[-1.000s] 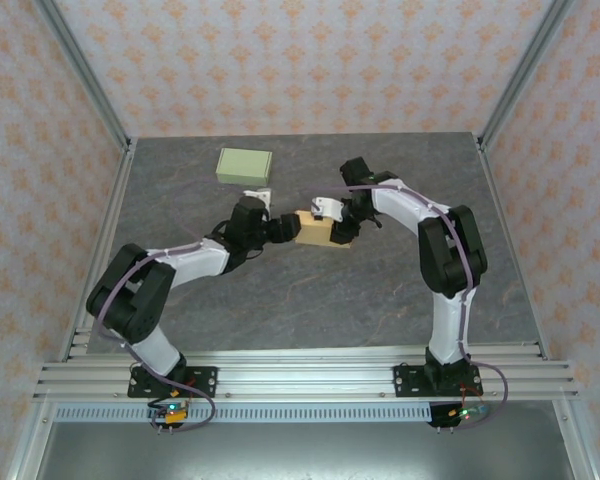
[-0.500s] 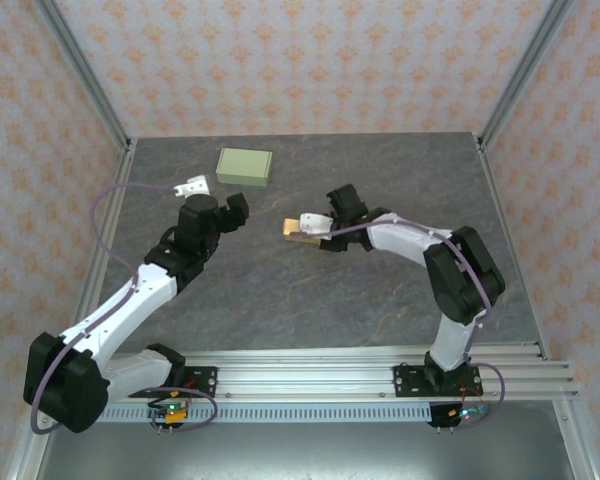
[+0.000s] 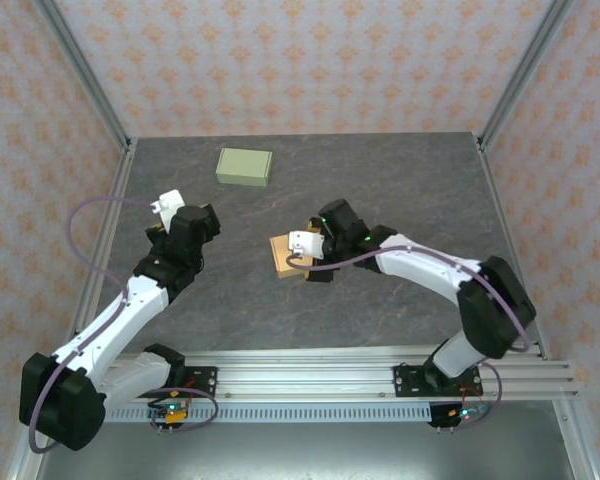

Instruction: Fold the paper box

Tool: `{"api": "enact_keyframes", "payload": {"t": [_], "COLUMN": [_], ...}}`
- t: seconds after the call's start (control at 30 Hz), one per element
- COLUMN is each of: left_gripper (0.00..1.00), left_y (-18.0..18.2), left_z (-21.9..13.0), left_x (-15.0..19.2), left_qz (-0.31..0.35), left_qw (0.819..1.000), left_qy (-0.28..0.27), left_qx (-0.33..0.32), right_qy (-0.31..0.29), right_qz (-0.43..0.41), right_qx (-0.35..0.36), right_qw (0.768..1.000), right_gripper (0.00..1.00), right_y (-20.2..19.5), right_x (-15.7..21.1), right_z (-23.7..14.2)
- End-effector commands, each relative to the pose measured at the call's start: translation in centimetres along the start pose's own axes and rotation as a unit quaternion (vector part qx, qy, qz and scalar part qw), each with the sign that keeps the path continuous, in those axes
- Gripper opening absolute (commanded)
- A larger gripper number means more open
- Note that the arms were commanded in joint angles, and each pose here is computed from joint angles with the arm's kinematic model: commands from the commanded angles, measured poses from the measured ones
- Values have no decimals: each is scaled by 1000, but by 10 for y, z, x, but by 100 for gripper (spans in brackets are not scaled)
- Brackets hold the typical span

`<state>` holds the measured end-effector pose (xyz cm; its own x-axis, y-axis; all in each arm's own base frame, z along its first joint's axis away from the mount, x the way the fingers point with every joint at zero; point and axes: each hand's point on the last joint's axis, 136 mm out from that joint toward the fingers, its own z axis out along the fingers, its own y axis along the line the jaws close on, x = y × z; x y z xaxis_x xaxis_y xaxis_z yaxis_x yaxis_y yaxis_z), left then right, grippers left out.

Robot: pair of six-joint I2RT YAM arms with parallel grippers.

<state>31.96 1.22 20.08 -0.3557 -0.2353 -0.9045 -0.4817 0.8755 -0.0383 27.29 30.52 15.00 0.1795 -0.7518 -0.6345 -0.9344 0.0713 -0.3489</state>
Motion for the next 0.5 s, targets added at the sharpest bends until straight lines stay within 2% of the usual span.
{"api": "enact_keyframes", "payload": {"t": [0.0,0.1,0.17,0.2,0.33,0.4,0.47], "left_gripper": [100,100,100,100,100,100,100], "left_y": [9,7,3,0,-9,-23,-46], "left_z": [2,1,0,-1,-1,0,3], "left_x": [-8,-12,-14,-14,-20,-24,-25], "left_qz": [65,105,126,133,133,141,172], "left_qw": [997,994,991,991,989,986,976], "left_qy": [-27,-29,-31,-32,-57,-72,-90], "left_qx": [-30,-28,-14,-4,19,49,97], "right_qy": [-122,-177,-204,-228,-268,-264,-275], "right_qz": [38,23,68,99,221,275,331], "right_qx": [-44,-5,79,134,329,419,499], "right_qw": [991,984,973,959,878,824,752], "right_gripper": [99,99,99,99,99,99,99], "right_y": [12,0,-33,-51,-106,-120,-127], "right_x": [-48,-74,-86,-93,-81,-54,-18], "right_z": [-34,-75,-104,-127,-202,-236,-264]}}
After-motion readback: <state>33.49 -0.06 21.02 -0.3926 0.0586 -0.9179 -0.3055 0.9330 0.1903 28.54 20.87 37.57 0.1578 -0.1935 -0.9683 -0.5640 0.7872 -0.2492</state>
